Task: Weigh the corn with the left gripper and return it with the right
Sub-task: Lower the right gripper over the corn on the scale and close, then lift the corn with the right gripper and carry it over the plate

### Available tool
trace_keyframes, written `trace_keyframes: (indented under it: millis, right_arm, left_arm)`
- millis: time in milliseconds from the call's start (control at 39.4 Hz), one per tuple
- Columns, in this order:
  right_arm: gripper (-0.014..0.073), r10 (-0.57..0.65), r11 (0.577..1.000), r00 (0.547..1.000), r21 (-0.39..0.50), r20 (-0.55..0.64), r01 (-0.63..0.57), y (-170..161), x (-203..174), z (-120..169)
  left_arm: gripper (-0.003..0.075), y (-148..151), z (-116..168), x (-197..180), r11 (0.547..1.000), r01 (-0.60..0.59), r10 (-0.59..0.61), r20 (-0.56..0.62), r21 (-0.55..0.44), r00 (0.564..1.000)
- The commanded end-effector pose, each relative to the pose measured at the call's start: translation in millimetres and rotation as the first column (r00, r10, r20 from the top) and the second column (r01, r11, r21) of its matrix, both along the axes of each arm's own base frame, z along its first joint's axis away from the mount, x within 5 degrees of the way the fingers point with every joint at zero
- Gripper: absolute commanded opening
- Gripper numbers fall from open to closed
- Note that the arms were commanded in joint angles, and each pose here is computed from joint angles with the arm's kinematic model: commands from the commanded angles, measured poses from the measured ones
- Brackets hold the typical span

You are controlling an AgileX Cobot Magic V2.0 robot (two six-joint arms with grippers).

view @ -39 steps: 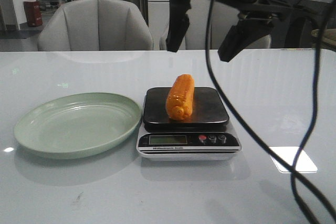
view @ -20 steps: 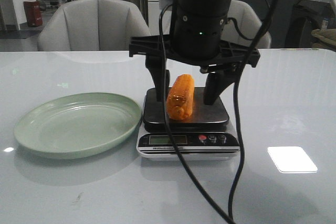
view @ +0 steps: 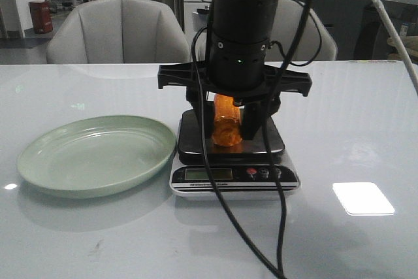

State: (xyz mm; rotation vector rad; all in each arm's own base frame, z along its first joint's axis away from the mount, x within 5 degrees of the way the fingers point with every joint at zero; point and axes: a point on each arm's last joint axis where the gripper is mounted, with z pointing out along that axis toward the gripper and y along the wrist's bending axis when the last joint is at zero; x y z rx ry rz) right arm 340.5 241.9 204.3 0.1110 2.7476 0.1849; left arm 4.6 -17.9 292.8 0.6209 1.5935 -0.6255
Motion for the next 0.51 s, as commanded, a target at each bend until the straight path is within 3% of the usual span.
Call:
trace_keyframes:
  millis: [0, 178, 482]
  right_arm:
    - [0.0395, 0.013, 0.999, 0.996, 0.03, 0.087, -0.016, 0.4, 3.6, 23.2]
    - [0.0343, 0.018, 0.998, 0.992, 0.055, 0.124, -0.025, 3.9, 5.7, 35.9]
    - [0.0337, 0.078, 0.986, 0.974, 0.124, 0.214, -0.107, 26.1, -14.8, 72.3]
  left_arm:
    - [0.0113, 4.4, 14.0, -4.9, 0.996, 0.003, 0.004, 0.079, -0.092, 0.997]
    - [0.0113, 4.4, 14.0, -4.9, 0.996, 0.003, 0.004, 0.079, -0.092, 0.997]
    - [0.0113, 4.4, 14.0, -4.9, 0.996, 0.003, 0.004, 0.079, -0.092, 0.997]
